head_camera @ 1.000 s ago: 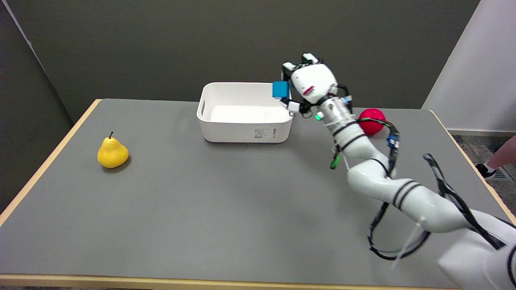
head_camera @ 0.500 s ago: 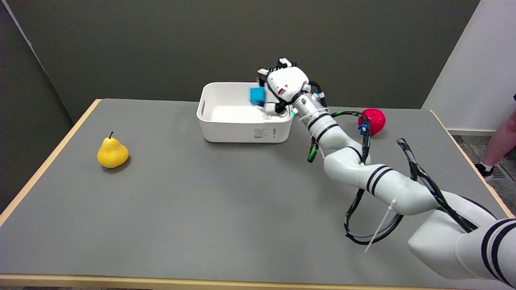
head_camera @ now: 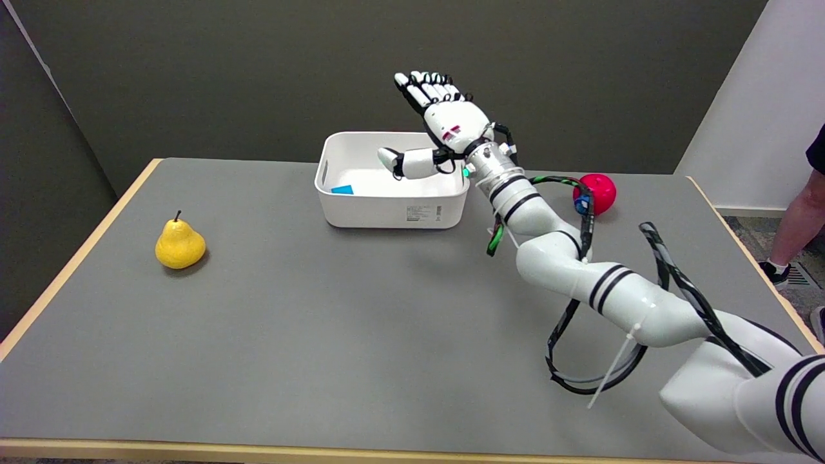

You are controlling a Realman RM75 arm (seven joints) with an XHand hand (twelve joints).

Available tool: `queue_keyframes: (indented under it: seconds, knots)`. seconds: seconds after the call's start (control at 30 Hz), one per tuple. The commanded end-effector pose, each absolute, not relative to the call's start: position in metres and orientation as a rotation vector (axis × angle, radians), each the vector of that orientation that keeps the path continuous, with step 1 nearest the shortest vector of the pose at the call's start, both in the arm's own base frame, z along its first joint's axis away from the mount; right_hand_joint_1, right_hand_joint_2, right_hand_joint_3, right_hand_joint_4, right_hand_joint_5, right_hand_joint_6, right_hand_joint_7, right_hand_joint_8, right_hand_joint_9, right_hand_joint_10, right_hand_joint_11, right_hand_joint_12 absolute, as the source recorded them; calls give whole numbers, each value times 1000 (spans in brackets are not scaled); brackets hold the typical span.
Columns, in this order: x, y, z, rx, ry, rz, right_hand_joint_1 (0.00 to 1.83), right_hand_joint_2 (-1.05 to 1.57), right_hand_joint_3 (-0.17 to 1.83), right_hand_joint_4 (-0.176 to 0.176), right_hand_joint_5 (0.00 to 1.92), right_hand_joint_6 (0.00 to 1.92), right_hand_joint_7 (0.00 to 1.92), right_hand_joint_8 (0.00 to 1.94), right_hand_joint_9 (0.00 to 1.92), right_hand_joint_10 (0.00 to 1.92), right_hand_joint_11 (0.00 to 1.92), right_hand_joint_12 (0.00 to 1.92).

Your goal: Place the cube in the box.

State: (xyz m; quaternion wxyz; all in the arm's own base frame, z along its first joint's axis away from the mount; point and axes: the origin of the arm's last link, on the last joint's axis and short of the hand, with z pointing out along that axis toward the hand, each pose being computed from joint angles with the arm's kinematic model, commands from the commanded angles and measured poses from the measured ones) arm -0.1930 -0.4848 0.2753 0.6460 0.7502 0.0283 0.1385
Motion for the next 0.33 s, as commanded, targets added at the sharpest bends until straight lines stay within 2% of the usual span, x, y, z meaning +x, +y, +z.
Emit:
queue_keyframes:
  seconds: [0.03,0.17,0.33]
  knots:
    - [-145,-385,295,1789,181,569,240,568,876,61,-1,12,-1,-1,-1,-1,-1,15]
    - [-141,-350,303,1779,222,598,233,575,893,58,-1,43,-1,-1,-1,-1,-1,35]
    - [-150,-333,301,1774,237,597,230,577,900,58,-1,81,-1,-1,-1,-1,-1,87]
